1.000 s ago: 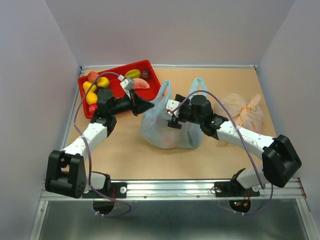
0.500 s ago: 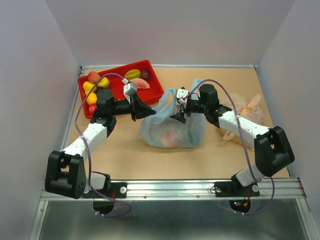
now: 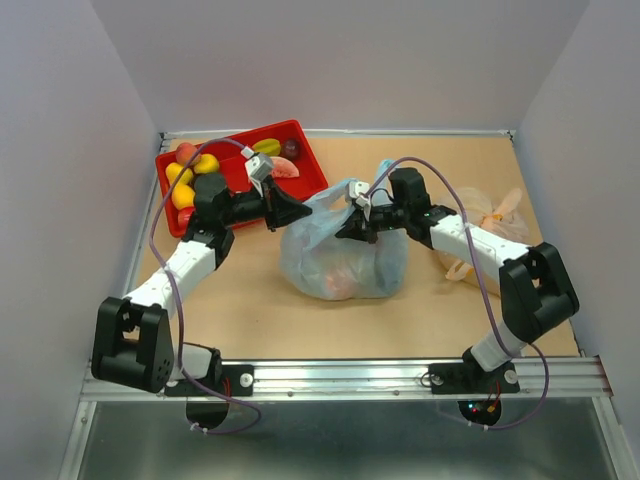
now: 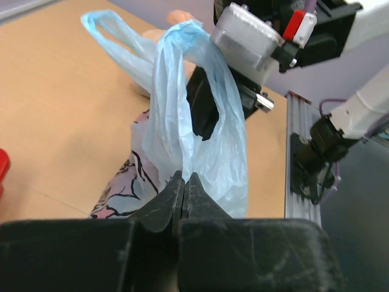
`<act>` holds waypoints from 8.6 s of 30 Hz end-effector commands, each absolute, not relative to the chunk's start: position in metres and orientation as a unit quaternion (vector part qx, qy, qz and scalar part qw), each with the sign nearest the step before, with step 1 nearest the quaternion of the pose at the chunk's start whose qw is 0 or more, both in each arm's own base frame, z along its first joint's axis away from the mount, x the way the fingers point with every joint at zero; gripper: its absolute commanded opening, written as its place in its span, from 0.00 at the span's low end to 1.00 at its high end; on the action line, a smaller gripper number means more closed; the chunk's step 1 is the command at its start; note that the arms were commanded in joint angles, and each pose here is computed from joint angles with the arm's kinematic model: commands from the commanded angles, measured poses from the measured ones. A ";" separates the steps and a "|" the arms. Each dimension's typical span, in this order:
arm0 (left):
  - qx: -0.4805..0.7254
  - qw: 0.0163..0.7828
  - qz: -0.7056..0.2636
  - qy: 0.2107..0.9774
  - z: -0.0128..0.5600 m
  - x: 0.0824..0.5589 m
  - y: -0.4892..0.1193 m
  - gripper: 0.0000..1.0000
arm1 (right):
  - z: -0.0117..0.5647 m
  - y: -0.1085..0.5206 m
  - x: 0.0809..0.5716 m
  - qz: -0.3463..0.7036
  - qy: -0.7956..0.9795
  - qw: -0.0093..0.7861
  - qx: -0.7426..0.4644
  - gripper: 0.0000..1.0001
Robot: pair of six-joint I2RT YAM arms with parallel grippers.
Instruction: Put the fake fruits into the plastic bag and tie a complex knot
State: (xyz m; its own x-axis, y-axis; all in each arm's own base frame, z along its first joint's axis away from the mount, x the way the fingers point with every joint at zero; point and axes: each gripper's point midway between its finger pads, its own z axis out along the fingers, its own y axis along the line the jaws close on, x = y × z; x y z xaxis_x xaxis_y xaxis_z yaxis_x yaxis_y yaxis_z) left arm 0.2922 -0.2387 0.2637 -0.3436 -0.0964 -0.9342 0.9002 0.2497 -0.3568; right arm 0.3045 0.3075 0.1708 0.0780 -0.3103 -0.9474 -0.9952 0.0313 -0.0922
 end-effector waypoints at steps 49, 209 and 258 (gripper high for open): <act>-0.076 0.637 -0.278 0.715 0.334 0.435 -0.104 0.00 | 0.125 0.274 0.256 0.293 0.547 0.441 -0.648 0.00; 0.697 0.520 -0.290 0.400 0.175 0.198 -0.248 0.00 | 0.125 0.322 0.268 0.461 0.712 0.226 -0.479 0.00; 0.670 0.475 -0.343 0.456 0.176 0.225 -0.255 0.00 | 0.180 0.276 0.330 0.501 0.759 0.324 -0.263 0.00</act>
State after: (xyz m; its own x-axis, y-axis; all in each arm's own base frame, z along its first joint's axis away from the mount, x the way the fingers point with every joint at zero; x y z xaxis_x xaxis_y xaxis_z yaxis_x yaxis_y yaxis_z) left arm 0.2144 -0.2476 0.1432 0.3626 0.3617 -0.8589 0.9316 -0.1665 0.3232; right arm 0.3377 0.2587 0.1532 -0.7834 -0.0395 -0.6202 -0.5552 0.4928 0.6700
